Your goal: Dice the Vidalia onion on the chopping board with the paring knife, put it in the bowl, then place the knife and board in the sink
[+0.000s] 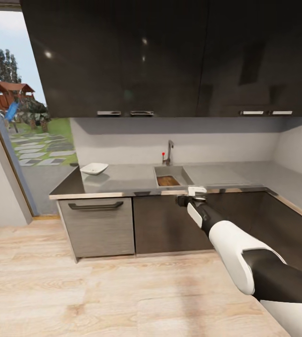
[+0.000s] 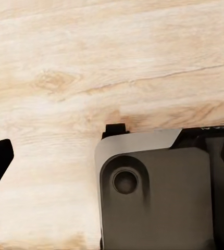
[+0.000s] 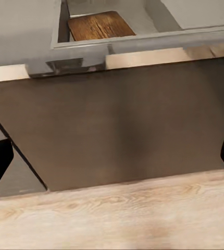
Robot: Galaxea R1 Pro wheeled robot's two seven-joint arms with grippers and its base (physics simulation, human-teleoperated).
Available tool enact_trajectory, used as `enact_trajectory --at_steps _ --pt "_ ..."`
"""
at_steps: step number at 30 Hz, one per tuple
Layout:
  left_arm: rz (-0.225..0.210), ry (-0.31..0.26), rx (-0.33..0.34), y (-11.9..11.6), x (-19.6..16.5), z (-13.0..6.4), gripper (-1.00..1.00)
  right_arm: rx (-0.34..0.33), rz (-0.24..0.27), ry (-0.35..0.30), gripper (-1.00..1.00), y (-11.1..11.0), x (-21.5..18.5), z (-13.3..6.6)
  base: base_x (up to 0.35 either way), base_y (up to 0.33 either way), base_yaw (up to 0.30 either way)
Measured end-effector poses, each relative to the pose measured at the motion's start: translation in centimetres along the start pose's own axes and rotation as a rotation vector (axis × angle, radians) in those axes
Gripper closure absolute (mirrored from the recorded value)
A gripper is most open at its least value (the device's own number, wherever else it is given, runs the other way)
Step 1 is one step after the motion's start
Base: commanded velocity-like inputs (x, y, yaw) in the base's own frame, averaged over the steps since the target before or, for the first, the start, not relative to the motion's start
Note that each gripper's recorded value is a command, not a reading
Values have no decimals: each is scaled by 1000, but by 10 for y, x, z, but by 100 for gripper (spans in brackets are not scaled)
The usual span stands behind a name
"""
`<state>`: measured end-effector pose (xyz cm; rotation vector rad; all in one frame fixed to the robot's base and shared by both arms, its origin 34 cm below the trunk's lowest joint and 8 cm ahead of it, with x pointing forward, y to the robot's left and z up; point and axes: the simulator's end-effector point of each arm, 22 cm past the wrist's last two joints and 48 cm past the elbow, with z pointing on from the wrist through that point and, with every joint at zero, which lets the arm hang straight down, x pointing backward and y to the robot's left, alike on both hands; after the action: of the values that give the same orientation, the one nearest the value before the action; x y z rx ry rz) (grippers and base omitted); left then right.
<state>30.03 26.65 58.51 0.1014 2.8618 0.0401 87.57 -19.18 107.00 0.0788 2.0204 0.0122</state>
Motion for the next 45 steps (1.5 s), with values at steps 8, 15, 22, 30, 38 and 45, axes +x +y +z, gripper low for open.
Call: enact_trajectory --at_steps 8,15,22,30,38,45 --pt "-4 -3 -7 3 -1 0 -100 27 28 -160 -100 -11 28 5 -146 0 0" --pt "-26 -1 -6 -1 -1 0 -100 35 30 -78 -100 -16 134 -1 -8 0 0" --pt "-36 -98 -19 2 -47 2 -100 56 34 18 -100 -31 300 -46 0 0 0" --pt "-38 -205 -120 42 -96 -3 -100 81 -59 516 -100 -127 643 -287 0 0 0" --pt "-45 -93 -175 79 -41 -3 -100 153 -21 682 -100 -158 699 -359 0 0 0" --pt "-107 3 -199 90 5 -6 -100 229 55 722 -100 -171 706 -368 0 0 0"
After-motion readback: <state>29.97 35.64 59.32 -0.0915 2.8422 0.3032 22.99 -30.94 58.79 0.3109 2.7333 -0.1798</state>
